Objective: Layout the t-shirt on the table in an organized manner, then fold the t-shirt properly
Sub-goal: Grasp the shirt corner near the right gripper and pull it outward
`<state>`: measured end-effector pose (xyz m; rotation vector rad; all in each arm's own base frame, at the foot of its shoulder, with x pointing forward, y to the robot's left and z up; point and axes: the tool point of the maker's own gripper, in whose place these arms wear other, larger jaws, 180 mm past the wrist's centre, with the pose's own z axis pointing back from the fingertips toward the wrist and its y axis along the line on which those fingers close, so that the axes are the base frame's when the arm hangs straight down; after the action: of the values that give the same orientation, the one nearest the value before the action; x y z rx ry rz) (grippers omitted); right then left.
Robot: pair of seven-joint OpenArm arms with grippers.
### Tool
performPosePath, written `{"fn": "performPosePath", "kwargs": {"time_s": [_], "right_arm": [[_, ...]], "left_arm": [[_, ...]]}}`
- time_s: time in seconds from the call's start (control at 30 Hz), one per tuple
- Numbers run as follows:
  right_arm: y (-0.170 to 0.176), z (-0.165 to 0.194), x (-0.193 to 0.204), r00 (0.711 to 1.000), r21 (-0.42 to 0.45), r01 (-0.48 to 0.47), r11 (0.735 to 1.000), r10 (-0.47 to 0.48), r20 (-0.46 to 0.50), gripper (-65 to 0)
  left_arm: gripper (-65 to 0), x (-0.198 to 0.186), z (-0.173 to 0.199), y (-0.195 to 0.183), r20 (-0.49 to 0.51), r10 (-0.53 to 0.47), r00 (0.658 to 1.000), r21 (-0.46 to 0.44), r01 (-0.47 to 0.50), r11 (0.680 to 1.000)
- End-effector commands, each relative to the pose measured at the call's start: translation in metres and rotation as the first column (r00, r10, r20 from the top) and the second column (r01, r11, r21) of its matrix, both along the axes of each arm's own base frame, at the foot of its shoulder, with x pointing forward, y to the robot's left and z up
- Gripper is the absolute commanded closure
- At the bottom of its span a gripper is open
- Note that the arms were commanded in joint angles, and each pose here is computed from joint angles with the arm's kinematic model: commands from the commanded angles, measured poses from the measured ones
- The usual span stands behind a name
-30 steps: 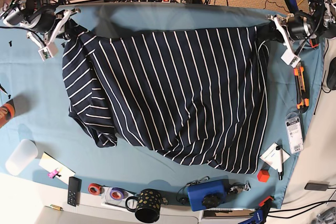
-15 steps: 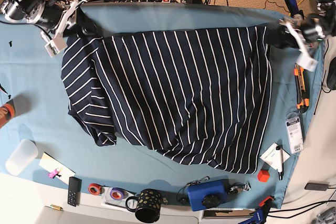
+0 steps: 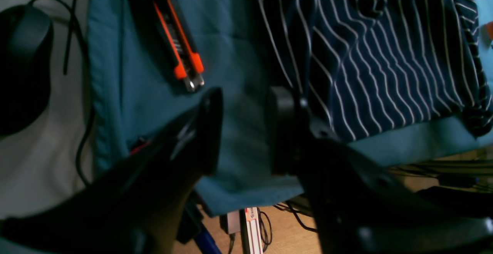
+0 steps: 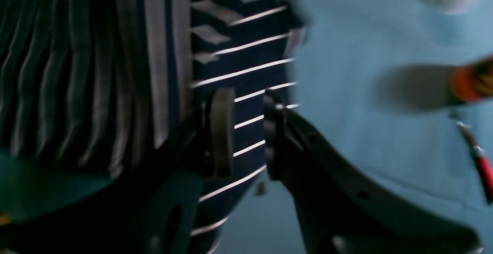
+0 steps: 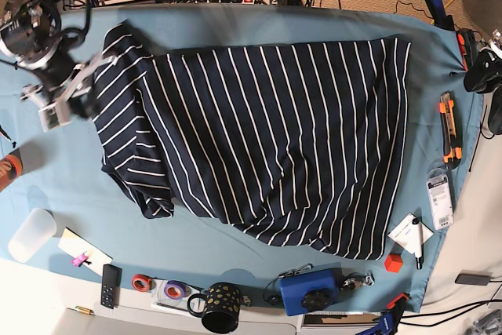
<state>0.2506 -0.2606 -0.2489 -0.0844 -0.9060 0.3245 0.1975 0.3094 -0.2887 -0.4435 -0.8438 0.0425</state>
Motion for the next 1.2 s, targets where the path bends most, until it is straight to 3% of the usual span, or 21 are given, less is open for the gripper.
{"fn": "performPosePath", "kwargs": {"time_s": [0.0,0.27,0.5,0.8,0.97,1.17], "right_arm": [[-0.006,0.008,0.007,0.999,-0.013,0.005,1.0,-0.005,0.035,-13.9],[-0.049,-0.05,0.028,0.988,0.101,0.12,0.988,-0.109,-0.112,-13.9],[-0.063,-0.09,0.005,0.933,0.116,0.179,0.977,-0.131,-0.334,-13.9],[-0.043,-0.107,-0.006,0.915,0.129,0.118,0.985,-0.058,-0.398,-13.9],[-0.019,-0.131,-0.012,0.874,0.075,0.036,0.997,0.005,-0.485,-13.9],[-0.021,-0.14,-0.02,0.837,0.019,0.059,0.998,-0.039,-0.545,-11.8]], "left_arm": [[-21.1,0.005,0.013,0.002,0.039,-0.012,0.999,0.012,0.011,1.0],[-21.1,0.005,0.013,0.002,0.04,-0.011,0.999,0.012,0.011,1.0],[-21.1,0.005,0.013,0.002,0.04,-0.011,0.999,0.012,0.01,1.0],[-21.1,0.006,0.014,0.002,0.05,-0.008,0.999,0.011,0.008,1.0],[-21.1,0.006,0.014,0.002,0.05,-0.008,0.999,0.01,0.007,1.0],[-21.1,0.006,0.014,0.002,0.049,-0.006,0.999,0.009,0.005,1.0]]}}
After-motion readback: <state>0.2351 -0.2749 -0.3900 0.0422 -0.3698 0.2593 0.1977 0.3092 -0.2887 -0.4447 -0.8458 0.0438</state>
